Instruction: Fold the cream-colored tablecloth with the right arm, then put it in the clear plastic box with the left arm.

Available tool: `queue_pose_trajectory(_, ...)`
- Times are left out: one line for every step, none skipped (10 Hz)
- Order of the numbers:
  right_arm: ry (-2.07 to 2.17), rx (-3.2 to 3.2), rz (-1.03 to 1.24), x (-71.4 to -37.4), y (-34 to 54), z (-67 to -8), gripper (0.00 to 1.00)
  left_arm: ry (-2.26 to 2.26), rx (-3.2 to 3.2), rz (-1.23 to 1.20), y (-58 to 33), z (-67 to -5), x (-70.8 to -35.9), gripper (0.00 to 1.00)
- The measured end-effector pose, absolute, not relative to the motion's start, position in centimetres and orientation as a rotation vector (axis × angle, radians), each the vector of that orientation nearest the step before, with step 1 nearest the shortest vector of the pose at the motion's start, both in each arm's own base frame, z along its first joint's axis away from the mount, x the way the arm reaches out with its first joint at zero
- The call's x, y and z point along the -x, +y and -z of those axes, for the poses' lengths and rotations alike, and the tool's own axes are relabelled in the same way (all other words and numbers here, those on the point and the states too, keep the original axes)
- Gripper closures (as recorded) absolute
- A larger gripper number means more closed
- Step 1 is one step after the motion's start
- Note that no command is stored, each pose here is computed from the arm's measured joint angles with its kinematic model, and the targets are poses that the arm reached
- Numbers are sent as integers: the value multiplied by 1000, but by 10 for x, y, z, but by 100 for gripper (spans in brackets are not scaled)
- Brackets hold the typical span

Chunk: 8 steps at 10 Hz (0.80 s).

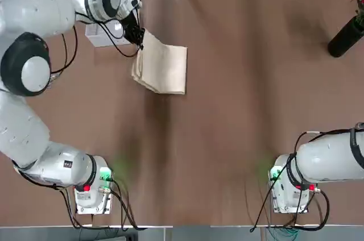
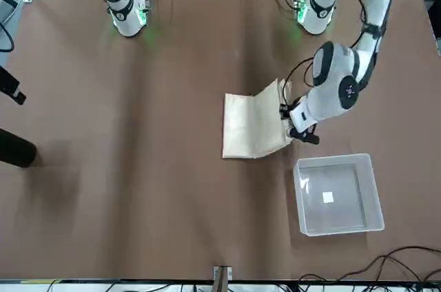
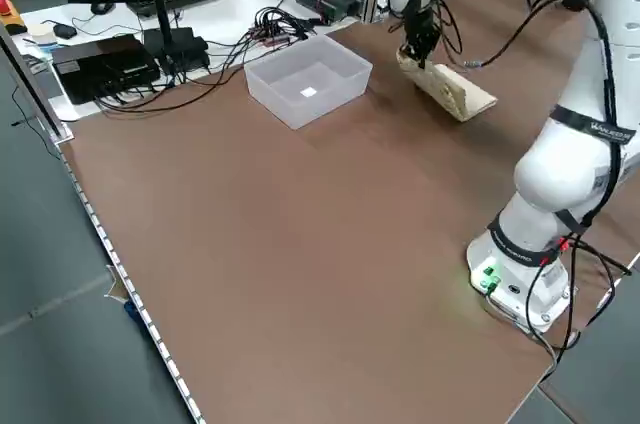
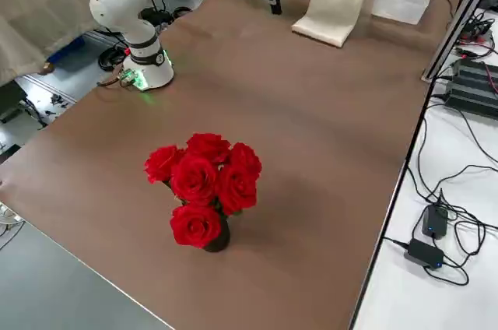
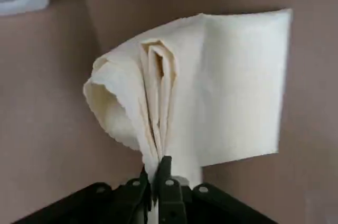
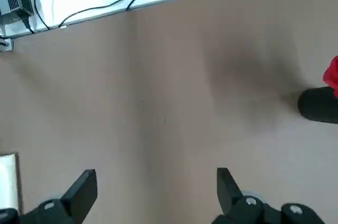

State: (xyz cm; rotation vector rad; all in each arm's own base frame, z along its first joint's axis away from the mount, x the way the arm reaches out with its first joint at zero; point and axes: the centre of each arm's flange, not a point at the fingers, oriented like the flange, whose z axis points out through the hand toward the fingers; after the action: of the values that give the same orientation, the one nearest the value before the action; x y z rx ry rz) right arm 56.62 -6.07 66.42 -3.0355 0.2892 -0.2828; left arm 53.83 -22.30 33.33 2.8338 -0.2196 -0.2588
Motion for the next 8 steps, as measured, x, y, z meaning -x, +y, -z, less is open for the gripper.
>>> queue_pose_trajectory(293, 3035, 287, -565, -62, -665, 0, -175, -2845, 255, -235, -346, -540, 94)
queue_pose_trajectory(296, 3034, 292, -564, -64, -667, 0, -138, -2857, 264, -257, -350, -536, 94)
queue_pose_trajectory(299, 3033, 296, -564, -65, -669, 0, -117, -2875, 286, -286, -345, -529, 94)
queue_pose_trajectory(303, 3033, 301, -563, -66, -670, 0, -100, -2888, 308, -313, -335, -523, 94)
queue_pose_trajectory(305, 3058, 303, -562, -69, -671, 0, -83, -2890, 316, -336, -322, -522, 94)
queue_pose_trajectory(303, 3097, 302, -561, -71, -670, 0, -70, -2884, 314, -354, -306, -525, 94)
queue_pose_trajectory(263, 3126, 302, -561, -73, -669, 0, -70, -2878, 314, -365, -290, -528, 94)
queue_pose_trajectory(195, 3141, 304, -562, -73, -669, 0, -76, -2873, 310, -374, -277, -528, 92)
